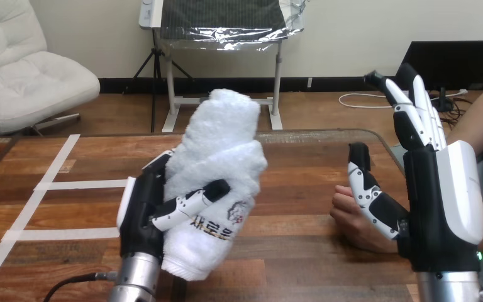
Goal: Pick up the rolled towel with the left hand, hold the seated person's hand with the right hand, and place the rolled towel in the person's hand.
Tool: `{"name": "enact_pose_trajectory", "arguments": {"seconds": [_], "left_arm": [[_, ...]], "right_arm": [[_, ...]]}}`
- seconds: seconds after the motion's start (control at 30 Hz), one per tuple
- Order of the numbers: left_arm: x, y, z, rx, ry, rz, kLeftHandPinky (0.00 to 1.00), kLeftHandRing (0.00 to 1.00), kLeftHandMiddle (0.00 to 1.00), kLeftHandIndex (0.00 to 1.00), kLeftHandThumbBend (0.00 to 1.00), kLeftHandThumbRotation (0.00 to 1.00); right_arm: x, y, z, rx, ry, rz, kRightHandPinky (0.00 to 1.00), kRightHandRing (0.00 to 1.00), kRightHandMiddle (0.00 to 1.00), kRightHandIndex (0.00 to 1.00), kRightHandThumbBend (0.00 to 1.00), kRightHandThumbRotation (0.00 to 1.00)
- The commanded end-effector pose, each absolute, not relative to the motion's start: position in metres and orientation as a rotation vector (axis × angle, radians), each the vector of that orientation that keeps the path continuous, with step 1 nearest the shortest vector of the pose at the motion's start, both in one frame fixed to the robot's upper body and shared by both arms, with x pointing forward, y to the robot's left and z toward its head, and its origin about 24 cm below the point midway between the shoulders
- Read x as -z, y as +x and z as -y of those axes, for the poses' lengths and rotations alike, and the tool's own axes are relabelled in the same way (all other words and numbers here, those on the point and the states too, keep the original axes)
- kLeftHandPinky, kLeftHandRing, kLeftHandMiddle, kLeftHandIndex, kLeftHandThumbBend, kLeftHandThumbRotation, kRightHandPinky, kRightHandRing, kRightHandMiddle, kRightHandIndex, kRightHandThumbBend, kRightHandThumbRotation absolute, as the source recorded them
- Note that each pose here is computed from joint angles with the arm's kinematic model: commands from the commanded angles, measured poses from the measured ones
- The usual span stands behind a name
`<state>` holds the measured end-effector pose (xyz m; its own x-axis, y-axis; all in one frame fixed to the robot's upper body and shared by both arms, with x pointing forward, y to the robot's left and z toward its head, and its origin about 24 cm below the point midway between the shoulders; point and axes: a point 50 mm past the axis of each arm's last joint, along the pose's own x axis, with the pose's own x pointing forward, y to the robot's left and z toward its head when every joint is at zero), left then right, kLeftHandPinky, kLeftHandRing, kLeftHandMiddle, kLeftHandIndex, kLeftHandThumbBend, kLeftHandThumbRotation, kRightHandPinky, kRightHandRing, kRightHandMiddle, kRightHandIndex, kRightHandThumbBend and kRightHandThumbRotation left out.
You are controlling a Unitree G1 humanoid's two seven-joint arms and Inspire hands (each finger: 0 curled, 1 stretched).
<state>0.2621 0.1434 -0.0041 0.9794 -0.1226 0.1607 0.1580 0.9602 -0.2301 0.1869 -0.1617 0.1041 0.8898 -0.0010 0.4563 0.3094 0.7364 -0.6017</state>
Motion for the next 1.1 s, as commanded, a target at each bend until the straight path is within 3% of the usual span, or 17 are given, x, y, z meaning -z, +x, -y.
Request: {"name": "enact_pose_trajectory", "arguments": {"seconds": [0.0, 0.47, 0.73, 1.07], "left_arm": [[-0.029, 0.284, -0.126, 0.211, -0.253, 0.286, 0.31, 0.38, 0.44, 0.51, 0.93, 0.20], [-0.032, 0.284, -0.114, 0.232, -0.262, 0.289, 0.31, 0.38, 0.44, 0.50, 0.94, 0.20], [-0.032, 0.284, -0.111, 0.245, -0.256, 0.291, 0.31, 0.38, 0.44, 0.50, 0.95, 0.21], [-0.033, 0.283, -0.108, 0.249, -0.246, 0.289, 0.32, 0.38, 0.45, 0.50, 0.94, 0.21]], "right_arm": [[-0.129, 0.194, 0.170, 0.180, -0.784, 0.526, 1.00, 1.00, 1.00, 0.89, 0.30, 0.00], [-0.130, 0.205, 0.203, 0.060, -1.032, 0.277, 0.86, 0.93, 0.95, 0.88, 0.60, 0.00], [-0.130, 0.215, 0.223, -0.010, -1.161, 0.109, 0.82, 0.91, 0.92, 0.87, 0.71, 0.00], [-0.127, 0.230, 0.247, -0.067, -1.278, -0.110, 0.84, 0.91, 0.92, 0.88, 0.76, 0.00]]}}
